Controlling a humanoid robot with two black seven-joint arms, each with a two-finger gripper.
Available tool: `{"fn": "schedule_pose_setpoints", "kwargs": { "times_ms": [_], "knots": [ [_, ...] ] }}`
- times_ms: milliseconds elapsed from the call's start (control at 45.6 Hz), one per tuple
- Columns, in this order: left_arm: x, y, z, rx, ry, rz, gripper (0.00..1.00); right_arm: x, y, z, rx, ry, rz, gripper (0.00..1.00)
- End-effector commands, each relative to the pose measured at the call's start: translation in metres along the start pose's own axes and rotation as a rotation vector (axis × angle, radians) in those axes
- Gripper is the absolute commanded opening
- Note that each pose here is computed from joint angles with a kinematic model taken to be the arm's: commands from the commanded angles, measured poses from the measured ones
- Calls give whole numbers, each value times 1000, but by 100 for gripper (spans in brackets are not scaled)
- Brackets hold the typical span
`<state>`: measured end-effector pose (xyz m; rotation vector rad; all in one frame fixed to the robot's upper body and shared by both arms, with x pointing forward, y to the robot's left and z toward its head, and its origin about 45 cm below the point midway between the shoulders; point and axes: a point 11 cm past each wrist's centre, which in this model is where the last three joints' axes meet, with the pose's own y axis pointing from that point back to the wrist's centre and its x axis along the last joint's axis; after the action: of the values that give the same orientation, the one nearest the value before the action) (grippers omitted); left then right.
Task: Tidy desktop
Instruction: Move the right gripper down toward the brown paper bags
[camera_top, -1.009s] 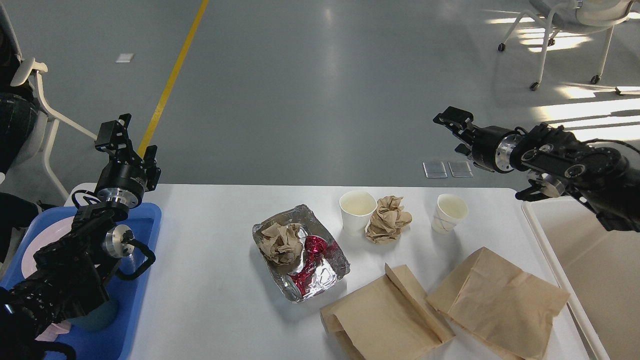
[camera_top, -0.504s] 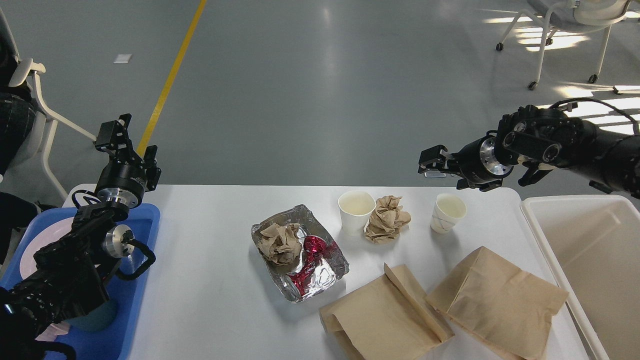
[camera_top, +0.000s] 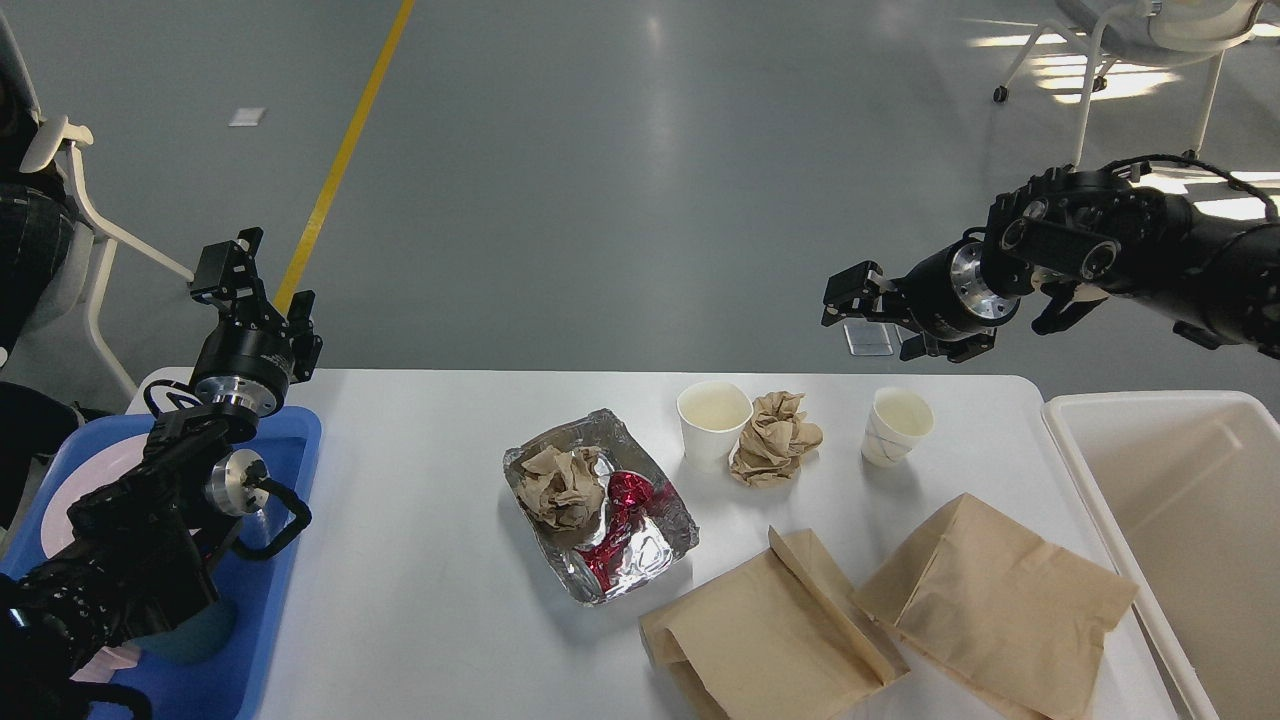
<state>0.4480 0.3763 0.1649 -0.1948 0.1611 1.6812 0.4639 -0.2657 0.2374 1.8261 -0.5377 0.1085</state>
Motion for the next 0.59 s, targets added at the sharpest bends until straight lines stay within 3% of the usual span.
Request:
{"fn": "schedule_pose_setpoints", "kwargs": {
  "times_ms": [0,373,570],
  "knots": [
    [0,0,0,0,0,0,97,-1,-1,0,1,0,-2,100],
    [-1,0,0,1,1,-1,97,3,-3,-2,-44,53,8,100],
    [-1,0,0,1,1,-1,97,0,1,5,-154,116,-39,100]
  ]
}}
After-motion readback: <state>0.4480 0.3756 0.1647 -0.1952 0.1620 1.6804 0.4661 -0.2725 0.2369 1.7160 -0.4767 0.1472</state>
